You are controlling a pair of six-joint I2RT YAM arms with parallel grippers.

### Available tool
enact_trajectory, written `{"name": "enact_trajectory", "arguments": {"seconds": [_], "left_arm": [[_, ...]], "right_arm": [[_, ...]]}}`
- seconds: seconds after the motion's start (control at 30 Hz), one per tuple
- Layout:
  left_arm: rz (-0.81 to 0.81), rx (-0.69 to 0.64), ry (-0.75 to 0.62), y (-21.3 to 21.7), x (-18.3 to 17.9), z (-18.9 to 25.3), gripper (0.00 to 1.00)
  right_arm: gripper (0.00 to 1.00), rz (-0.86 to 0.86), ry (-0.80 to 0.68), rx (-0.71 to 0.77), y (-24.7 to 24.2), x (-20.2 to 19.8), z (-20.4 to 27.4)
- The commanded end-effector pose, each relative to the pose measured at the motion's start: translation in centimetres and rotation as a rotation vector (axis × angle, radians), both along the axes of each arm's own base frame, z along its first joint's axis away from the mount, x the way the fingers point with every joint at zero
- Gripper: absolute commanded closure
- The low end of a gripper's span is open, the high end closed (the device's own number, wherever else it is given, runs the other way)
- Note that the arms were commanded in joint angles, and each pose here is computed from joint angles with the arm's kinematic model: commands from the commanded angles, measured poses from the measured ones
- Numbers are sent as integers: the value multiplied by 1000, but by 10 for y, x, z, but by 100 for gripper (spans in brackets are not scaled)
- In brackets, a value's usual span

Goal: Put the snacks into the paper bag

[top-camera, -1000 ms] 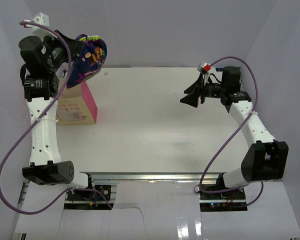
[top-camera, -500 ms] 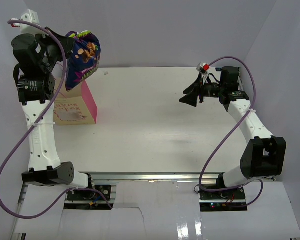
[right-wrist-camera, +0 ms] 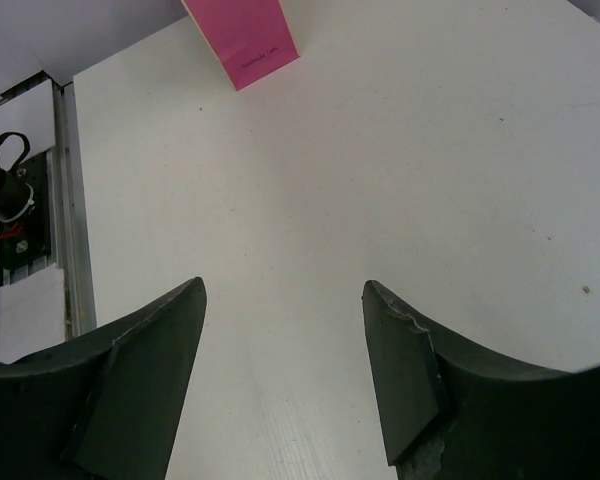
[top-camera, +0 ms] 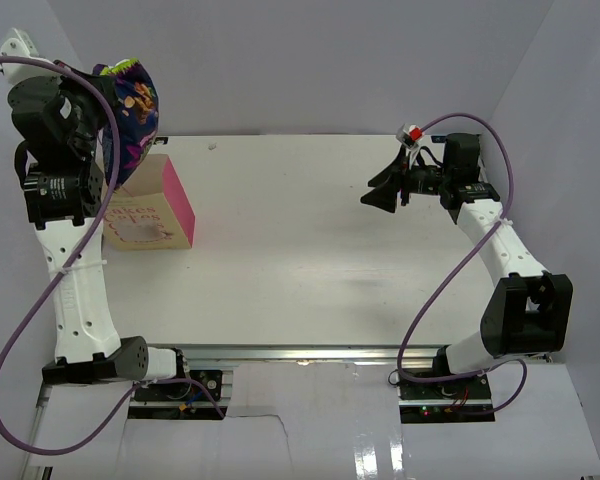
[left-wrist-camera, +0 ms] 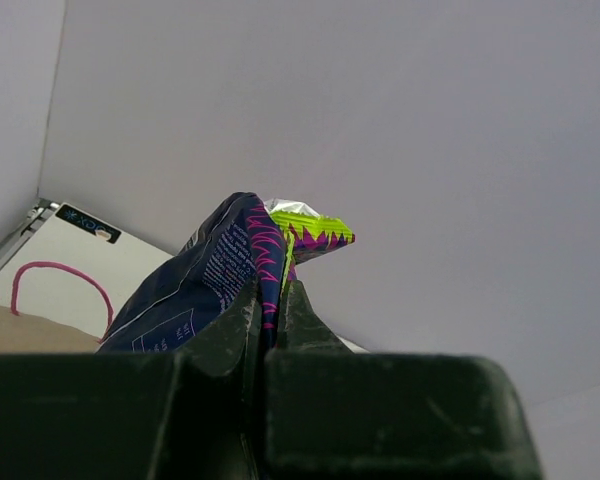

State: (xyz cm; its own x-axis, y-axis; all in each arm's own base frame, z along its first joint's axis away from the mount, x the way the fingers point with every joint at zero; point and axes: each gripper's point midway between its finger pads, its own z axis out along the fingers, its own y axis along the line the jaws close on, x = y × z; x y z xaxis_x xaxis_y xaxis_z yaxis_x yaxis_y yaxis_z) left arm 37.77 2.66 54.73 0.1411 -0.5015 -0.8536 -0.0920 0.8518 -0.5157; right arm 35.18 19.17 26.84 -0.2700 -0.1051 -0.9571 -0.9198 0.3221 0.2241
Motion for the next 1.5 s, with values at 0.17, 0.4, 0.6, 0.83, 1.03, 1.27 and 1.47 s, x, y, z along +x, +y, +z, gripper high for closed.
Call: {"name": "enact_trajectory", "arguments": {"seconds": [0.17, 0.4, 0.6, 0.83, 1.03, 1.27, 1.47], "left_arm": [[-17, 39, -334, -8, -52, 102, 100], [-239, 182, -325, -46, -35, 104, 100], [-300, 354, -312, -57, -39, 100, 100], [-351, 541, -326, -65, -41, 95, 100], [-367, 633, -326, -60, -35, 91, 100], [-303, 682, -307, -36, -30, 91, 100], [-256, 714, -274, -25, -27, 85, 100]], "right_arm": [[30, 16, -28, 24, -1, -2, 5], [30, 7, -31, 24, -7, -4, 3], [30, -5, -31, 27, -17, -3, 1], [30, -13, -34, 29, -21, 6, 2], [30, -14, -25, 31, -21, 12, 2], [30, -25, -17, 32, -24, 21, 3], [30, -34, -1, 33, -25, 31, 0]]}}
